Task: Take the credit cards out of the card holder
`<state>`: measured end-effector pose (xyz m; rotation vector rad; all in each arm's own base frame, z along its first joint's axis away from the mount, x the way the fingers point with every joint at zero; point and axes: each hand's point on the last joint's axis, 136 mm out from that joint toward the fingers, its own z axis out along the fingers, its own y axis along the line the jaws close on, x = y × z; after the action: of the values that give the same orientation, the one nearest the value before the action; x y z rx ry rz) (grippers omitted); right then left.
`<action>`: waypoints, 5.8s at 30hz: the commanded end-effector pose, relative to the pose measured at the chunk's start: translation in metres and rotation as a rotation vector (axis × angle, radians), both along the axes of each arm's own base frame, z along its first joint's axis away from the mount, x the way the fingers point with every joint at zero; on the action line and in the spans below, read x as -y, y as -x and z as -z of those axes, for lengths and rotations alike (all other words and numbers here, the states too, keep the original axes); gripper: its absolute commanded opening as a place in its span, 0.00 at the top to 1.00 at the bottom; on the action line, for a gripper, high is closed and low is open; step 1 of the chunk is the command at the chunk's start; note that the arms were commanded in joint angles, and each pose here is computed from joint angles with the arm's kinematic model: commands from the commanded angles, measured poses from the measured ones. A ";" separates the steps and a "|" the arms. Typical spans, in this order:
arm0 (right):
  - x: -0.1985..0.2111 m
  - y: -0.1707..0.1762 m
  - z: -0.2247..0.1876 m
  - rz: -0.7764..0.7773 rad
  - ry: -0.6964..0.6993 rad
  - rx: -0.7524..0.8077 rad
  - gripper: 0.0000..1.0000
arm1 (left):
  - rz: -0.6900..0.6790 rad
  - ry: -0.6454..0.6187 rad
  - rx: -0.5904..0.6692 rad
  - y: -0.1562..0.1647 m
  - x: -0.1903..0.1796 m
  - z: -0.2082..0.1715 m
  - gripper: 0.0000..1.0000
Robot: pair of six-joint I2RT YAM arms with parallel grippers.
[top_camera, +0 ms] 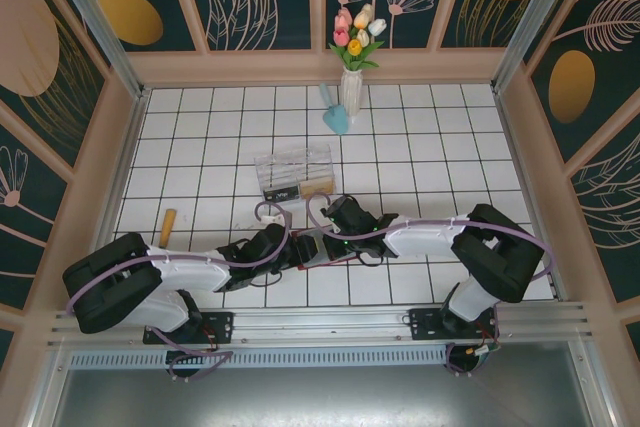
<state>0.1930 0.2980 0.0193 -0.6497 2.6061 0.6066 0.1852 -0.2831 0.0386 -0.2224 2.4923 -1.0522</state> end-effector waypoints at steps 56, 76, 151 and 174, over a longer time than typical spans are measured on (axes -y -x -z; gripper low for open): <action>-0.005 -0.007 -0.032 0.094 -0.186 -0.021 1.00 | -0.081 0.143 0.100 -0.013 -0.009 -0.042 0.62; 0.012 0.000 0.008 0.122 -0.074 -0.075 1.00 | -0.033 0.152 0.036 -0.009 0.007 -0.025 0.62; 0.079 -0.016 0.001 0.257 -0.031 -0.028 0.85 | -0.006 -0.011 -0.043 -0.011 0.014 -0.007 0.61; 0.056 0.009 0.008 0.242 -0.056 -0.061 0.85 | -0.076 -0.146 -0.089 -0.002 -0.023 0.002 0.62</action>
<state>0.1915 0.2447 0.0211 -0.3385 2.6265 0.6380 0.1905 -0.2772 0.0438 -0.3027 2.5851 -0.9249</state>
